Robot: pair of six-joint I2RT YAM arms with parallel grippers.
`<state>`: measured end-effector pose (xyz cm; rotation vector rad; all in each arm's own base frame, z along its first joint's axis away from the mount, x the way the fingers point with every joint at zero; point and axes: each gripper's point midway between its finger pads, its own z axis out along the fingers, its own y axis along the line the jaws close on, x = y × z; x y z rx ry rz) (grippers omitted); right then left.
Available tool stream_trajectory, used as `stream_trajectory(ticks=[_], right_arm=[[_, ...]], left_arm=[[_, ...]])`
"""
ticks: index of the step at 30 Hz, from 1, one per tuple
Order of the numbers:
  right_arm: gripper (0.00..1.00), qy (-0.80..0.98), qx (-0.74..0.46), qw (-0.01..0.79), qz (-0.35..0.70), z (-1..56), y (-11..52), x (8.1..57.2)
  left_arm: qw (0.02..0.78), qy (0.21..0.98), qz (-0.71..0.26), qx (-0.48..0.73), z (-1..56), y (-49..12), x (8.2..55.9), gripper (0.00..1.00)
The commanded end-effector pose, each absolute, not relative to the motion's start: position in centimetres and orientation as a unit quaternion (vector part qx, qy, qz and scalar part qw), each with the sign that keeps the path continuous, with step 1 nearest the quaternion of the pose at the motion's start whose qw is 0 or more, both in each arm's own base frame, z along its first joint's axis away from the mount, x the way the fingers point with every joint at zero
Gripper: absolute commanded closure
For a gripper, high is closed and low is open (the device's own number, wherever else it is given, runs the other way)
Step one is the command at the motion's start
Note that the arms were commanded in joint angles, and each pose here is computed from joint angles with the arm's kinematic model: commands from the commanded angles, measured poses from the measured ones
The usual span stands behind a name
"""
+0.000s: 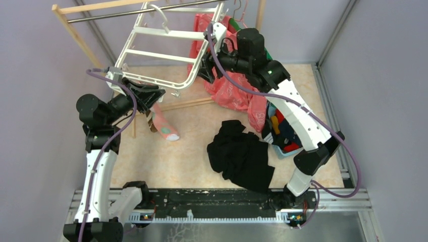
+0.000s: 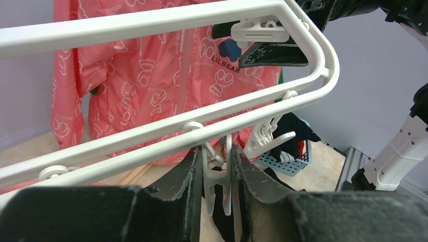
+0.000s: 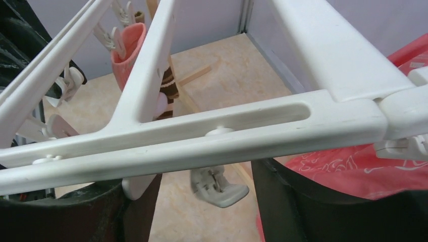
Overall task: Remove the socks clipped to the hanger
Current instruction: Adjust the hanger on the clothesline.
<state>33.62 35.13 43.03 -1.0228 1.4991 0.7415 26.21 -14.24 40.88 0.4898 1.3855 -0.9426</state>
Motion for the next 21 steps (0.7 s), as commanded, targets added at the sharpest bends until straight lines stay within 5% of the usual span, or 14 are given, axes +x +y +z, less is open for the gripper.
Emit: stream_trajectory(ticks=[1,7,14,21], right_arm=[[0.4,0.592,-0.427,0.598,0.329,46.8,35.5,33.4],[0.48,0.565,-0.47,0.572,0.364,45.7,36.2,31.0],[0.28,0.549,-0.498,0.57,0.356,44.4,35.3,29.5],[0.26,0.521,-0.518,0.572,0.366,45.3,35.5,28.5]], left_arm=[[0.617,0.61,-0.439,0.235,40.0,-15.1,24.6,0.72],[0.62,0.616,-0.432,0.223,40.0,-14.8,25.0,0.71],[0.621,0.617,-0.431,0.22,40.1,-14.7,25.1,0.71],[0.621,0.618,-0.431,0.218,40.0,-14.7,25.2,0.71]])
